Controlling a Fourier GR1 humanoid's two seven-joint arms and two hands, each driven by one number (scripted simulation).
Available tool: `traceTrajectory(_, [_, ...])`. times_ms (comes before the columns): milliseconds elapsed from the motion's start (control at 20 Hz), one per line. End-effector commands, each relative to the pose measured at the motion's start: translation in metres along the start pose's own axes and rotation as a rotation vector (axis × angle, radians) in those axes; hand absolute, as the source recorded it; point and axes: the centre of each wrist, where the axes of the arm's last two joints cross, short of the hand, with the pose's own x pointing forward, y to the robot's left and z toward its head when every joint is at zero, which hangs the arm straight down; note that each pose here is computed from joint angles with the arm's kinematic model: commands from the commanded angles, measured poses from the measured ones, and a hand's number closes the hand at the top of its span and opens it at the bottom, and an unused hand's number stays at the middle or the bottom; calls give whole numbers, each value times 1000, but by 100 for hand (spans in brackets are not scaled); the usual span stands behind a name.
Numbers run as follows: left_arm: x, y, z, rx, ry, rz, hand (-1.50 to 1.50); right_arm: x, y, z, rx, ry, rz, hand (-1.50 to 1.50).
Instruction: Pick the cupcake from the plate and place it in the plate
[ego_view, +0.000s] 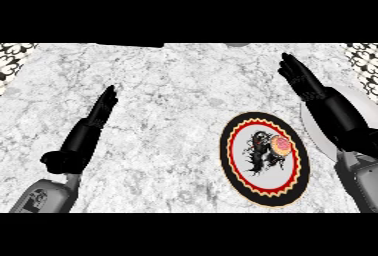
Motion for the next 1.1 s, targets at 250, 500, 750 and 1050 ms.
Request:
traceTrajectory(250, [-49,29,37,325,405,-6,0,-26,-16,27,-451,157,-274,150])
traceTrajectory(500, [-54,22,46,301,452,45,0,-35,-63,66,-418,370,756,150])
traceTrajectory(750, [-55,15,47,322,479,67,0,-74,23,76,-804,176,9,-150])
traceTrajectory(1050, [-45,-2,42,281,481,49,0,-107,20,134,-430,217,230,-150])
